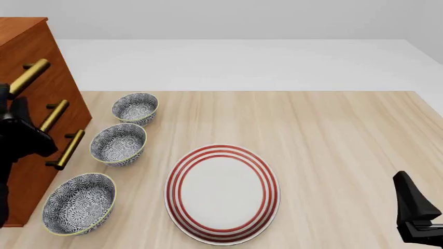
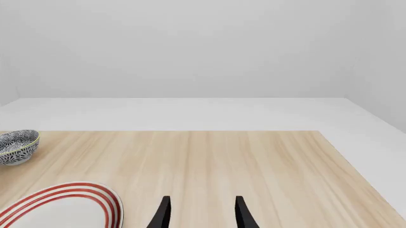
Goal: Open the top drawer of the cabinet.
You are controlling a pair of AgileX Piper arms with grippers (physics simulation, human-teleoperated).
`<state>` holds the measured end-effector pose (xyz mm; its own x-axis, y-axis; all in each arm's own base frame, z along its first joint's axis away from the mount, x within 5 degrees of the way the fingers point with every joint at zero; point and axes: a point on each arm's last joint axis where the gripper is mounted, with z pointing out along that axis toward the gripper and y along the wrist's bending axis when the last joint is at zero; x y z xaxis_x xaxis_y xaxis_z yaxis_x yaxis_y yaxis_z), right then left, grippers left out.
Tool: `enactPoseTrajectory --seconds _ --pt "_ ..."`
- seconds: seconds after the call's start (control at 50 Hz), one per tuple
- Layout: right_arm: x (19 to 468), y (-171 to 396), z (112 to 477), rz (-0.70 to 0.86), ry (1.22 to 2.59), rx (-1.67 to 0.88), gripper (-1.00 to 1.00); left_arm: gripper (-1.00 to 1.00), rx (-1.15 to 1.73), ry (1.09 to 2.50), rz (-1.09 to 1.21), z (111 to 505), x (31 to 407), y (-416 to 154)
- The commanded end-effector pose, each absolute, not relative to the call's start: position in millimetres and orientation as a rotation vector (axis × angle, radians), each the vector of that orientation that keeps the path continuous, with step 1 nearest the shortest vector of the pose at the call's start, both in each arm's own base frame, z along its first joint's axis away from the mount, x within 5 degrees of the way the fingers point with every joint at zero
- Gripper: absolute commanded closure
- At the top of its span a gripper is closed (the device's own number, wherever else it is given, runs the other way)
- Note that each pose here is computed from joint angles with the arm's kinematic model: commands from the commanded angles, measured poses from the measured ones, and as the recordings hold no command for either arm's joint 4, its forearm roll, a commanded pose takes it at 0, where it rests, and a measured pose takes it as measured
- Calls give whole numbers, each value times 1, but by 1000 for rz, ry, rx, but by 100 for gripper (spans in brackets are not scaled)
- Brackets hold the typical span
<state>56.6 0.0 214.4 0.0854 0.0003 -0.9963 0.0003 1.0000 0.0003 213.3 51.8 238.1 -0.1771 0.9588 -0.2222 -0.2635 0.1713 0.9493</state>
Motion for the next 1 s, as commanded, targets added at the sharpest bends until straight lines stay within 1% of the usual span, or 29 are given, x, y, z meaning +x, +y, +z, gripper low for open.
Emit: enactPoseTrajectory --seconds 0.02,0.48,1.0 --pt "57 0 214 0 1485 0 -100 100 801 1280 1300 232 213 50" --pt "57 0 214 0 1485 1 -100 100 847 1263 1275 230 215 40" --pt "57 0 214 0 1485 1 -100 100 902 1200 1256 241 218 26"
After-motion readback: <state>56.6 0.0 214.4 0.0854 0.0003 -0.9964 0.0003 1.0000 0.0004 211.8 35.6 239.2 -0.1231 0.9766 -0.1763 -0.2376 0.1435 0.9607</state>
